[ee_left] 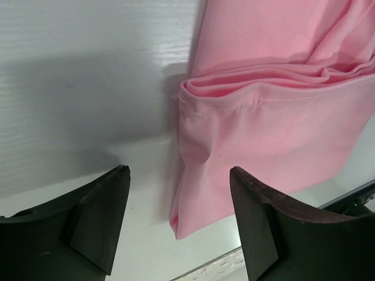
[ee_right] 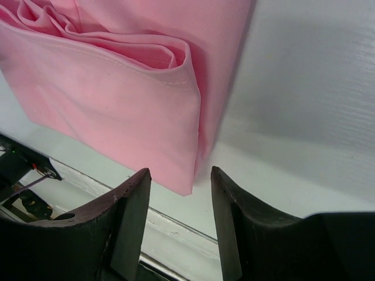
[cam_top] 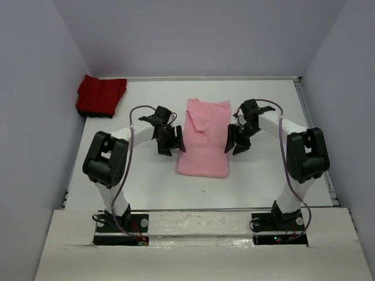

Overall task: Fold and stack the t-shirts
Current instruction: Fold the folded rectangular tshirt in 1/3 of the way

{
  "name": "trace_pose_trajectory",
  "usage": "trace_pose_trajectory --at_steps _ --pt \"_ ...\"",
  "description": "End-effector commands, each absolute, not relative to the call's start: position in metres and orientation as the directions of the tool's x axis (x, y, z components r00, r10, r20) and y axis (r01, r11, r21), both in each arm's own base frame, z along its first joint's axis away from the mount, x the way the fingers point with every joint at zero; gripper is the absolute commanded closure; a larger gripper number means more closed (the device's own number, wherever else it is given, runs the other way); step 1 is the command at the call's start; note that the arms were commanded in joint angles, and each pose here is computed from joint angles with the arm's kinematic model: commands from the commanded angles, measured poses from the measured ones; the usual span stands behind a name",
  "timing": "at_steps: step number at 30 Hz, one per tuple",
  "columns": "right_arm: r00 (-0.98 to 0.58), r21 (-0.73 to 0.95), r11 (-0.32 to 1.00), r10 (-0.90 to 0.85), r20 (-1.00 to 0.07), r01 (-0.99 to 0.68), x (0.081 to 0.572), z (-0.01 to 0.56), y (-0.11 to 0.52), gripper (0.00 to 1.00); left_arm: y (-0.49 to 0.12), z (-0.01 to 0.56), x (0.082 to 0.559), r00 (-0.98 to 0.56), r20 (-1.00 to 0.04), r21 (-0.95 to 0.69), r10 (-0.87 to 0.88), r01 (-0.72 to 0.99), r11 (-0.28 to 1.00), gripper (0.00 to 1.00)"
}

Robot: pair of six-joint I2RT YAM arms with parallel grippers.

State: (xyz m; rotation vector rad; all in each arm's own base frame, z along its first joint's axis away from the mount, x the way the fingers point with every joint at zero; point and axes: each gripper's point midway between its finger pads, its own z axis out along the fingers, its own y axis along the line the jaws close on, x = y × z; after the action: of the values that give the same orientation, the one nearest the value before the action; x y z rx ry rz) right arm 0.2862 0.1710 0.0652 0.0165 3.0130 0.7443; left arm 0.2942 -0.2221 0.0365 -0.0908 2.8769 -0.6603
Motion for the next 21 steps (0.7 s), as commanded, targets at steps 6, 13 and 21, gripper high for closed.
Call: trace_pose_trajectory --at_steps 6,13,21 --pt "-0.992 0.524 0.850 0.005 -0.127 -0.062 0.318 0.071 0.186 0.49 -0.184 0.073 0.350 -0.923 -0.322 -0.496 -0.211 -0.025 0.868 0.21" --pt "-0.986 0.534 0.841 0.003 -0.165 -0.087 0.342 0.065 0.193 0.52 -0.182 0.068 0.373 -0.908 -0.357 -0.525 -0.221 -0.001 0.851 0.23" --pt "-0.983 0.525 0.845 0.001 -0.186 -0.099 0.360 0.063 0.196 0.53 -0.190 0.069 0.380 -0.904 -0.362 -0.561 -0.229 0.015 0.828 0.25"
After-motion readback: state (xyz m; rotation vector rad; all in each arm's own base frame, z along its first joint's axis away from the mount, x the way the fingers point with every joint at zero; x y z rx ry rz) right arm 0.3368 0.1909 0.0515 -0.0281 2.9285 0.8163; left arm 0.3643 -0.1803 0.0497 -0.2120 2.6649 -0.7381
